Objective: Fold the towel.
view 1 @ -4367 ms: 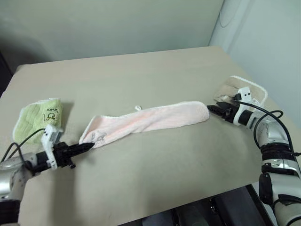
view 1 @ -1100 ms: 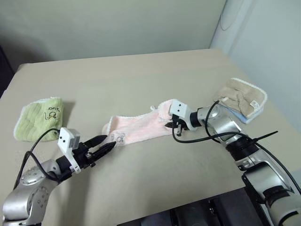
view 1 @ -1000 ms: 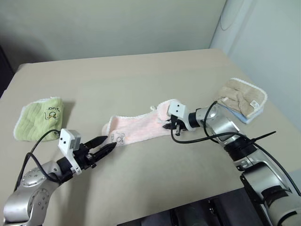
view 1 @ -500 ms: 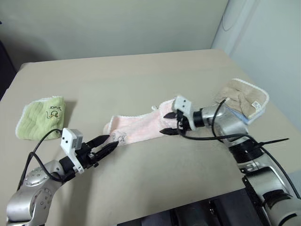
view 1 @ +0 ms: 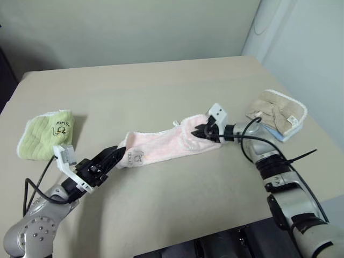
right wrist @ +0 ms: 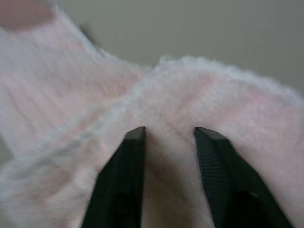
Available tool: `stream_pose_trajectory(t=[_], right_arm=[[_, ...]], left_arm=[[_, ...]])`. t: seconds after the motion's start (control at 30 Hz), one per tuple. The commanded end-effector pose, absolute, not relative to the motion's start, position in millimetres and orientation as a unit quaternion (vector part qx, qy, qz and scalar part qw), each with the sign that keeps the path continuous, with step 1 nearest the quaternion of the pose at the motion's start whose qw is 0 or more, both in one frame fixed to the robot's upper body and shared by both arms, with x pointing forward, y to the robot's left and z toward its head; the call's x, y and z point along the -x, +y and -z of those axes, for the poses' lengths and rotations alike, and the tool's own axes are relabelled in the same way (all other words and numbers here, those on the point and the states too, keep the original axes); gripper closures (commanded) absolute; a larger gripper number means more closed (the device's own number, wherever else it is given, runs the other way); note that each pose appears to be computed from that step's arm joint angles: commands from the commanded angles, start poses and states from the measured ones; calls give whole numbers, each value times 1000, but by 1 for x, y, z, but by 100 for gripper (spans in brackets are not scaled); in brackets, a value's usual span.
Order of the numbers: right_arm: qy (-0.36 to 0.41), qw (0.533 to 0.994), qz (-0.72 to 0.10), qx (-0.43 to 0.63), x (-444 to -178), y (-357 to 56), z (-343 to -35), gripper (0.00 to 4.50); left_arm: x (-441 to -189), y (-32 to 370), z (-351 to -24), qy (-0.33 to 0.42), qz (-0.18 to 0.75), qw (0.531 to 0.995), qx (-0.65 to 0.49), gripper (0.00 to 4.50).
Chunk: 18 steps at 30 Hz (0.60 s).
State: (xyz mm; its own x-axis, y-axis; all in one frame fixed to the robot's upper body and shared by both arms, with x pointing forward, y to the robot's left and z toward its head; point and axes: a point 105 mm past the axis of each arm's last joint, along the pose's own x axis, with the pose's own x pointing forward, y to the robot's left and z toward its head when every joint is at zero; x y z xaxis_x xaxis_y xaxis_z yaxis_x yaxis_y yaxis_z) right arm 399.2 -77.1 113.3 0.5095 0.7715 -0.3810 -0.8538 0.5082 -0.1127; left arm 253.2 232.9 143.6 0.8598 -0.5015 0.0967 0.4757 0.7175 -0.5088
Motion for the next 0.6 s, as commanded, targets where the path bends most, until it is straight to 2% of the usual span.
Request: stream_pose_trajectory(t=[0.03,0.07,0.17,0.27,0.43,0.6], right_arm=[[131,855,-469,177,-402,-82,-106,381],[126,856,-469,177,-402,-81,-105,381],[91,863,-474,151,-404,-76,-120,385],[45,866,-483,121,-403,-71,-146,385],[-11,869,-485,97,-402,-68,-180,385],[-28,868,-485,98,-398,-64,-191,385]], left_arm=[[-240,226,-143,35,267,919,289,164],[-237,222,-141,43,266,916,296,164],[-230,213,-132,71,260,910,316,109],[-228,211,-123,96,239,902,347,6],[-238,219,-99,145,153,877,431,2],[-257,234,-83,165,84,858,479,2]])
